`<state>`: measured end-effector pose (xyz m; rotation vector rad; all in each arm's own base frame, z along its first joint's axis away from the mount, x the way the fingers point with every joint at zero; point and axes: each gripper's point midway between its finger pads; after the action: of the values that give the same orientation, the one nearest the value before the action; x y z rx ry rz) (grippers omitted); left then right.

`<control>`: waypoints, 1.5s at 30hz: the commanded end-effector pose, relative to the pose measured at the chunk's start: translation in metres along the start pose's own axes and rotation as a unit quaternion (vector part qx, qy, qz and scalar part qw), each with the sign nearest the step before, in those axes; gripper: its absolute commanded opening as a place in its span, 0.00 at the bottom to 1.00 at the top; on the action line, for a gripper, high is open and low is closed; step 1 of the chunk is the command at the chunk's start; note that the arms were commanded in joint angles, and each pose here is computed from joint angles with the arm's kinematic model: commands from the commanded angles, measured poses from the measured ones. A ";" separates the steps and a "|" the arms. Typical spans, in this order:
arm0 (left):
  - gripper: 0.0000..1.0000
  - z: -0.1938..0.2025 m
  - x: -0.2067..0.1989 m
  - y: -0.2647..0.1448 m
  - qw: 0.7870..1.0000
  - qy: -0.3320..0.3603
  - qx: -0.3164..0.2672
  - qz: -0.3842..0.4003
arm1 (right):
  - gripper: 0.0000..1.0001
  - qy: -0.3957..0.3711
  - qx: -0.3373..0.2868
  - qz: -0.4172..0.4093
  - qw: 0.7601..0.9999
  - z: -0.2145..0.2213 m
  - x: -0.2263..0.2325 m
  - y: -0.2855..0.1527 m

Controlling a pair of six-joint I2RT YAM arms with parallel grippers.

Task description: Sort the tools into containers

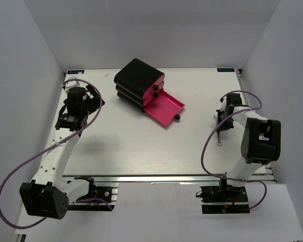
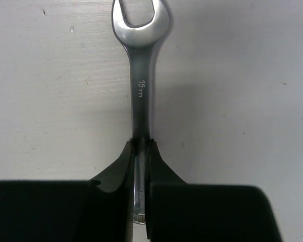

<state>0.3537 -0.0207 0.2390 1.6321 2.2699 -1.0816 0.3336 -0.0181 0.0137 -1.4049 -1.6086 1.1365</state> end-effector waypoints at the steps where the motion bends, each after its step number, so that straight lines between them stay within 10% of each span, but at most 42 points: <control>1: 0.95 0.002 0.001 -0.010 1.000 -0.012 0.002 0.009 | 0.00 0.009 0.052 -0.011 0.999 0.037 0.002 0.012; 16: 0.95 0.021 -0.001 -0.014 0.998 -0.028 0.027 0.040 | 0.00 -0.020 -0.104 -0.144 0.984 -0.078 0.070 -0.063; 26: 0.95 0.024 -0.006 -0.014 0.998 -0.031 0.038 0.049 | 0.00 -0.110 -0.158 -0.255 0.948 -0.137 0.204 -0.099; 40: 0.96 0.024 -0.011 -0.011 0.997 -0.035 0.047 0.050 | 0.00 -0.080 -0.152 -0.280 0.944 -0.198 0.282 -0.038; 45: 0.96 0.021 -0.026 -0.003 0.995 -0.035 0.047 0.075 | 0.32 -0.085 -0.145 -0.289 0.943 -0.201 0.287 -0.028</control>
<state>0.3420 -0.0457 0.2128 1.6939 2.1357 -1.2567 0.4436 0.2826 0.0706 -0.9067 -2.0961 0.7886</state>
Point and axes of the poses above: each gripper's point midway between its finger pads, its own y axis out along the fingers, its own x axis along the line the jaws close on, z = x × y, and after that the axes turned 11 degrees about -y, right-handed
